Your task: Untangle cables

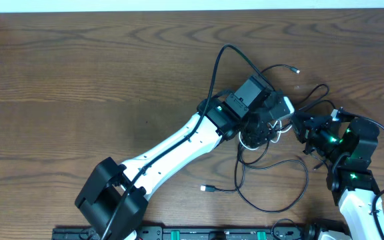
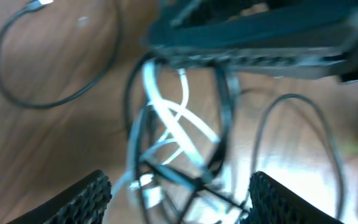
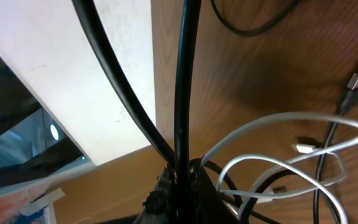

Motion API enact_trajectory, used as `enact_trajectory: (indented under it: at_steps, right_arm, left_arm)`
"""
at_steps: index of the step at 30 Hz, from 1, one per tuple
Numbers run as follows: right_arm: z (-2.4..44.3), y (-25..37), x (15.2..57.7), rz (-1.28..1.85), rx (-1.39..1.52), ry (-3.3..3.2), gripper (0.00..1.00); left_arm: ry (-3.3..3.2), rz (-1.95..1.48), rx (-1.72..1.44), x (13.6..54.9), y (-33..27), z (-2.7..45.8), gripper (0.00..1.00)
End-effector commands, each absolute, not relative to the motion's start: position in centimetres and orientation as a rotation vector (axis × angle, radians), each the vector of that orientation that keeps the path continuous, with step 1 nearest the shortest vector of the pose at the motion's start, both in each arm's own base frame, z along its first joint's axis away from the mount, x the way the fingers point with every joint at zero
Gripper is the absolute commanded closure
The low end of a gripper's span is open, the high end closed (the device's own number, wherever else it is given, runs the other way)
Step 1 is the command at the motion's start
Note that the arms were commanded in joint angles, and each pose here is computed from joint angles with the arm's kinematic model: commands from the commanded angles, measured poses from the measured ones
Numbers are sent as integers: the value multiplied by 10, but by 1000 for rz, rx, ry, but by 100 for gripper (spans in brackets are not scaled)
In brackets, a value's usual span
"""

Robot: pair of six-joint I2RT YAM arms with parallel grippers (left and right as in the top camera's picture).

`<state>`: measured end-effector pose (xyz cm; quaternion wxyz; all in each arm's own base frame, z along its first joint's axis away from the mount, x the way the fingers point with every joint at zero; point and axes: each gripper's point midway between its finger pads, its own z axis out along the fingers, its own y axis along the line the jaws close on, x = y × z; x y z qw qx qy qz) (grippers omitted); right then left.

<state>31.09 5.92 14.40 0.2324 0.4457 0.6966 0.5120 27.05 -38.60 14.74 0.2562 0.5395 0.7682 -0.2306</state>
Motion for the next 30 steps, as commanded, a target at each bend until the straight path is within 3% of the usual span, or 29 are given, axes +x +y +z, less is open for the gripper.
enact_trajectory:
  at_steps: [1, 11, 22, 23, 24, 25, 26, 30]
  right_arm:
    - [149, 55, 314, 1390, 1214, 1893, 99]
    - [152, 62, 310, 1474, 1258, 1894, 99]
    - [175, 77, 308, 1630, 1162, 1883, 99]
    - [175, 77, 308, 1630, 1163, 1884, 99]
    - [175, 77, 308, 1631, 1162, 1885, 99]
    - [175, 77, 308, 1631, 1162, 1885, 99]
    - [175, 77, 308, 1630, 1163, 1884, 99]
    - [174, 77, 308, 1621, 1151, 1886, 99]
  left_arm:
    - [2047, -745, 1496, 256, -393, 158, 27]
    - [2066, -735, 1503, 254, -390, 155, 27]
    - [2114, -462, 1422, 285, -371, 146, 27]
    - [2115, -450, 1419, 286, -370, 146, 32]
    - [2117, -435, 1414, 288, -369, 146, 47]
    - [2119, -415, 1407, 290, -367, 145, 81]
    - [2122, -396, 1400, 293, -366, 145, 92]
    - [2125, -346, 1383, 298, -362, 145, 92]
